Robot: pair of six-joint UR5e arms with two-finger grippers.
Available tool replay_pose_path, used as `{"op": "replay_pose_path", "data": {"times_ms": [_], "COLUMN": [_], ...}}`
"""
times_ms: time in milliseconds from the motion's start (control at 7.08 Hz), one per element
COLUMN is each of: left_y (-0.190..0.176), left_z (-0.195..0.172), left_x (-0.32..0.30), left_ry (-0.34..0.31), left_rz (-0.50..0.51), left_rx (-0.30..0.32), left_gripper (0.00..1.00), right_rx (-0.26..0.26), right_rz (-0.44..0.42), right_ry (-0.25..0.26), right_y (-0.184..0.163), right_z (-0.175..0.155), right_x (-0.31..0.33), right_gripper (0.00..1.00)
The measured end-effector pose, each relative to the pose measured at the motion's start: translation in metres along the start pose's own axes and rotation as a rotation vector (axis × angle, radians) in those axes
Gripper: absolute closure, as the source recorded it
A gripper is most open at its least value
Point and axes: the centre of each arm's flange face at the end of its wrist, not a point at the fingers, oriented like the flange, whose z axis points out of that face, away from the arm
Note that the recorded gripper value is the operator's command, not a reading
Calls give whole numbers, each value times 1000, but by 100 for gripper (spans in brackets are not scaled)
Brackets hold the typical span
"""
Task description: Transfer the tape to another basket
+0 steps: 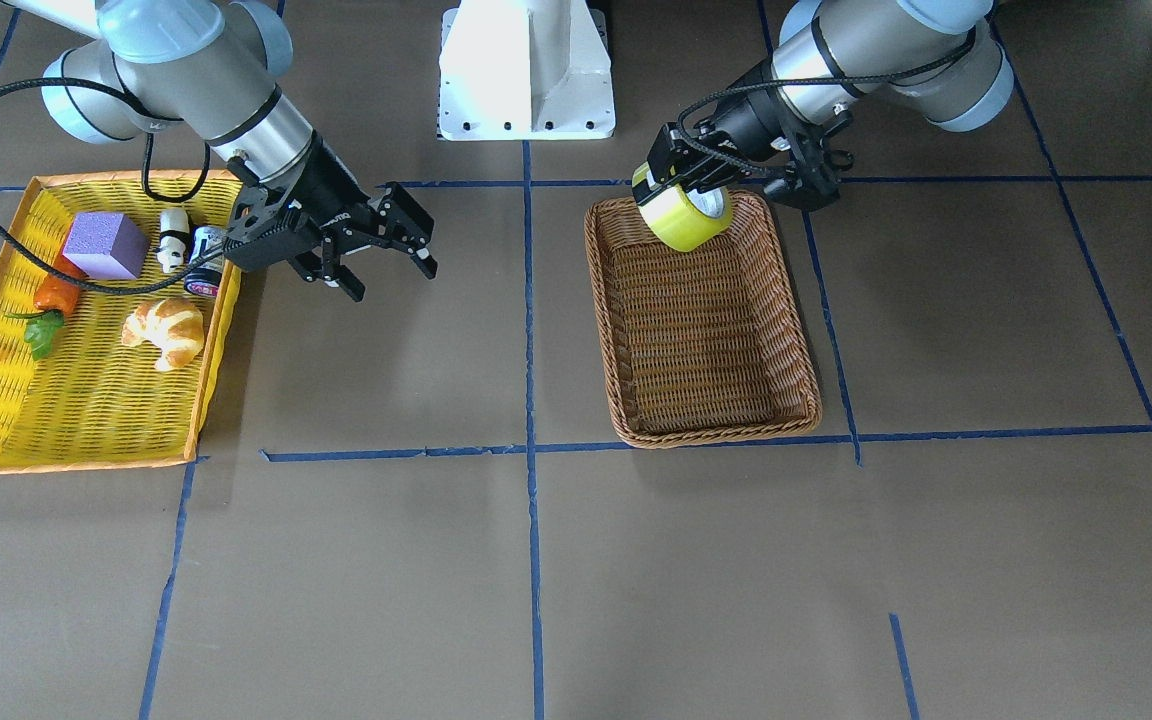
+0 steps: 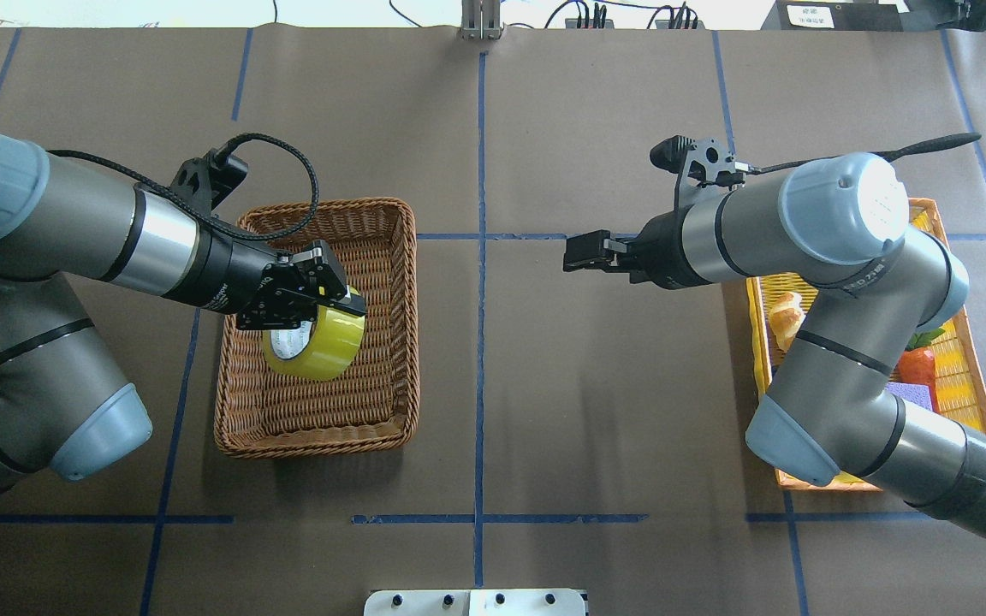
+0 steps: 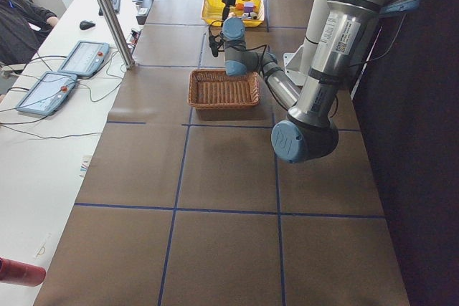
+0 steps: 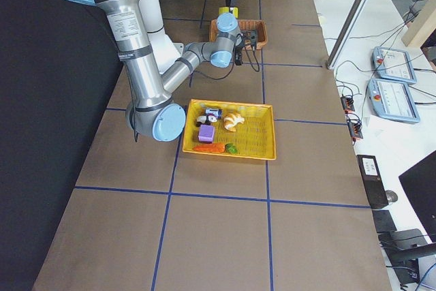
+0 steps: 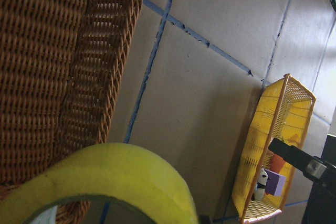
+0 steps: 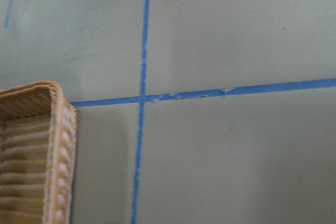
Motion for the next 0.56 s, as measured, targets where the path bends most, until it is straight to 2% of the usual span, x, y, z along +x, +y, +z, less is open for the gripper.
{"op": "replay_pose_path", "data": {"times_ms": [141,282,424,565], "left_y": [-5,-9,-8,-4], "left_z": [6,15,30,46], "left_x": [2,3,2,-3], "left_ry": [-79,-158,-234,-291], "left_rz": [41,81,126,165], "left_rx": [24,61,89,106], "left_gripper": [100,100,100,100], "right_rx": [-17,-37,-57,-75], "right_rz": [-41,-96,-159,-203], "right_ry": [111,200,261,289], "right_y": [-13,-27,-40,-53], "right_z": [4,2,-4,-14], "right_x": [9,23,38,51], "right_gripper": [0,0,0,0]}}
